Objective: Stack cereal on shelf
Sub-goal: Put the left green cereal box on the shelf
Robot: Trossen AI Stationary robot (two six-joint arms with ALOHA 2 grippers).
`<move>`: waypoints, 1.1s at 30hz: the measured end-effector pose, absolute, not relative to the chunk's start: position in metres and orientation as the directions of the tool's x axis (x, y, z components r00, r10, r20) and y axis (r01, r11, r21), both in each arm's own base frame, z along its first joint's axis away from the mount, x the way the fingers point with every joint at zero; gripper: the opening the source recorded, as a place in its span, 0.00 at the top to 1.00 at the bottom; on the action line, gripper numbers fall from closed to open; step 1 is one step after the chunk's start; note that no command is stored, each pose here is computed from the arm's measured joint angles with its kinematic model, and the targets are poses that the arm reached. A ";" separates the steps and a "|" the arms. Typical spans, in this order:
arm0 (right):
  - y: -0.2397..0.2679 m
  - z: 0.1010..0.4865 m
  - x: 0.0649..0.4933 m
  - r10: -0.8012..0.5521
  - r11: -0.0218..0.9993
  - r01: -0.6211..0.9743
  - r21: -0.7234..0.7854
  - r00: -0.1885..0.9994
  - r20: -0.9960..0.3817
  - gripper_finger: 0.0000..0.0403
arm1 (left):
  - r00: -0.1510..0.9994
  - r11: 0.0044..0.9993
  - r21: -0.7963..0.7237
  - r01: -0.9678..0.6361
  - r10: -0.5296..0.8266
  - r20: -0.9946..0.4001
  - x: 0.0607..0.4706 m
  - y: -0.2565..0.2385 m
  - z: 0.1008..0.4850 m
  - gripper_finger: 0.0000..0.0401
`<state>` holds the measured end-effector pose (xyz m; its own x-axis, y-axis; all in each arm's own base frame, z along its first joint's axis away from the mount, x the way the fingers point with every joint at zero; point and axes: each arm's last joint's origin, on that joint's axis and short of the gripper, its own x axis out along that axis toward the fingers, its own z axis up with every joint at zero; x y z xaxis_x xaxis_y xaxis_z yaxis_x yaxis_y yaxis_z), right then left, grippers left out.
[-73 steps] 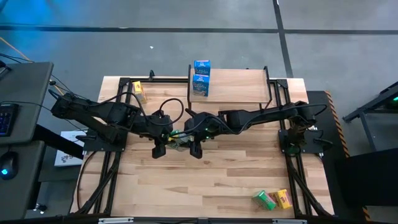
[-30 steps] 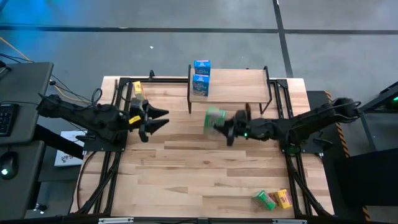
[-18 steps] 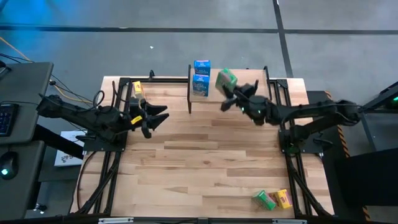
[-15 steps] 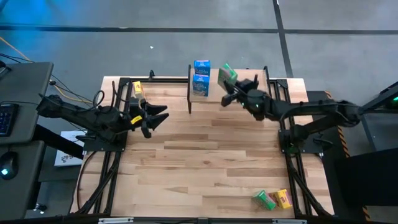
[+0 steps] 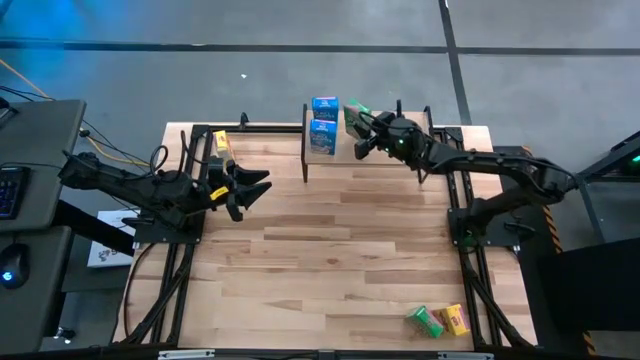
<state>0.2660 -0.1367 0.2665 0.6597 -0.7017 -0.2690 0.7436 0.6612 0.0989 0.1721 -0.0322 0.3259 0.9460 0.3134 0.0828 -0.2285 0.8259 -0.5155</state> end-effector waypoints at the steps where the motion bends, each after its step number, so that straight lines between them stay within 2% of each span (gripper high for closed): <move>1: -0.139 0.264 0.268 -0.706 0.658 0.746 0.101 0.658 -0.263 0.68 | 0.946 0.826 -0.515 -0.229 0.313 0.083 0.172 -0.032 0.326 0.45; 11: -0.148 0.245 0.282 -0.744 0.621 0.781 0.070 0.615 -0.263 0.68 | 0.946 0.826 -0.515 -0.228 0.312 0.083 0.172 -0.032 0.326 0.45; 20: -0.150 0.242 0.283 -0.740 0.621 0.780 0.083 0.618 -0.267 0.67 | 0.946 0.826 -0.515 -0.229 0.313 0.082 0.172 -0.032 0.326 0.45; 33: -0.149 0.240 0.284 -0.707 0.653 0.752 0.094 0.649 -0.281 0.54 | 0.946 0.826 -0.515 -0.229 0.313 0.082 0.172 -0.032 0.326 0.45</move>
<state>0.2844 -0.1494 0.2400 0.6489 -0.7072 -0.2806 0.7518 0.6527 0.0935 0.1722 -0.0322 0.3259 0.9463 0.3128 0.0821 -0.2285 0.8264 -0.5147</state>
